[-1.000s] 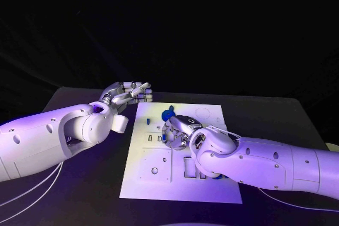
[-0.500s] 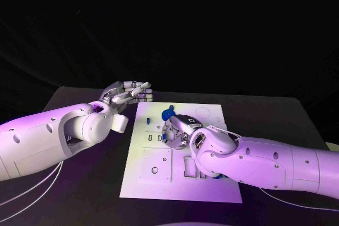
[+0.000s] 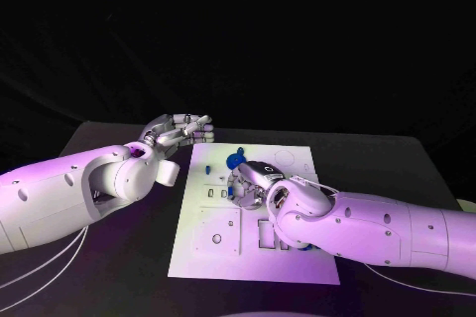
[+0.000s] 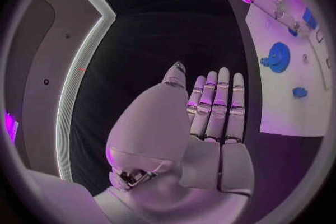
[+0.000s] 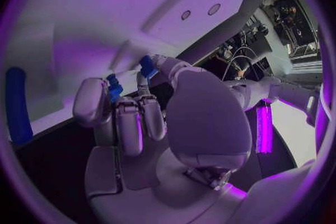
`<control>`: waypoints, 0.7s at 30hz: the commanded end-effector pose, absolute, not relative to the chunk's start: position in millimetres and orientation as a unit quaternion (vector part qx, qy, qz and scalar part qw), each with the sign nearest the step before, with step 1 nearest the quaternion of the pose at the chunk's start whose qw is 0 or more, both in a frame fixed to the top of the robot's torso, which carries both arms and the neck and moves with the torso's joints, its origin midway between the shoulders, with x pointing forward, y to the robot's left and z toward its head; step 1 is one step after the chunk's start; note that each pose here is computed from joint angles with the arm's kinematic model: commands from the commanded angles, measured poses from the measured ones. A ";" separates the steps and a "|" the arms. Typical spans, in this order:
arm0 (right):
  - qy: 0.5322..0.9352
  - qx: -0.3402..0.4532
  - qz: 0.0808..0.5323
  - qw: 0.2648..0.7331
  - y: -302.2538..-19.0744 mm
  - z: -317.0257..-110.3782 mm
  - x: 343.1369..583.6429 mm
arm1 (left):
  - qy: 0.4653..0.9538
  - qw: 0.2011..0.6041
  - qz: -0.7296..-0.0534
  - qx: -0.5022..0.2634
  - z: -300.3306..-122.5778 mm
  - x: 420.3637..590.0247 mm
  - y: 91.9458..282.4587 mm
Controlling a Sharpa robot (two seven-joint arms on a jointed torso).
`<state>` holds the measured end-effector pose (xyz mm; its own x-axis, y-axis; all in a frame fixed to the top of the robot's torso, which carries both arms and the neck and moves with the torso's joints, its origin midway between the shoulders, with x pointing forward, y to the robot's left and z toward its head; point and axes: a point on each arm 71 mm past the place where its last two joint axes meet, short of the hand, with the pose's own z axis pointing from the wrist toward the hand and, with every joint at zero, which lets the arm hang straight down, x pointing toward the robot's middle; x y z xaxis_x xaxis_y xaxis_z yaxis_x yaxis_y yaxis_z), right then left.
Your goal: Assemble the parts on the task board
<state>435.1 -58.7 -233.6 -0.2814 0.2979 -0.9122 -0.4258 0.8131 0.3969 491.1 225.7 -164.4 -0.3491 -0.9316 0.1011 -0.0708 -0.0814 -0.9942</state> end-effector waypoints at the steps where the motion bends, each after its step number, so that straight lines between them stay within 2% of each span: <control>1: 0.741 -0.048 0.303 0.598 -57.9 -233.8 434.2 | 0.574 0.357 -0.597 -0.432 -163.4 490.5 223.1; 14: 0.736 -0.037 0.315 0.598 -57.9 -231.9 432.1 | 0.573 0.357 -0.599 -0.430 -163.2 490.8 223.0; 21: 0.704 -0.015 0.343 0.621 -71.0 -220.7 426.8 | 0.585 0.364 -0.590 -0.422 -164.8 492.1 224.1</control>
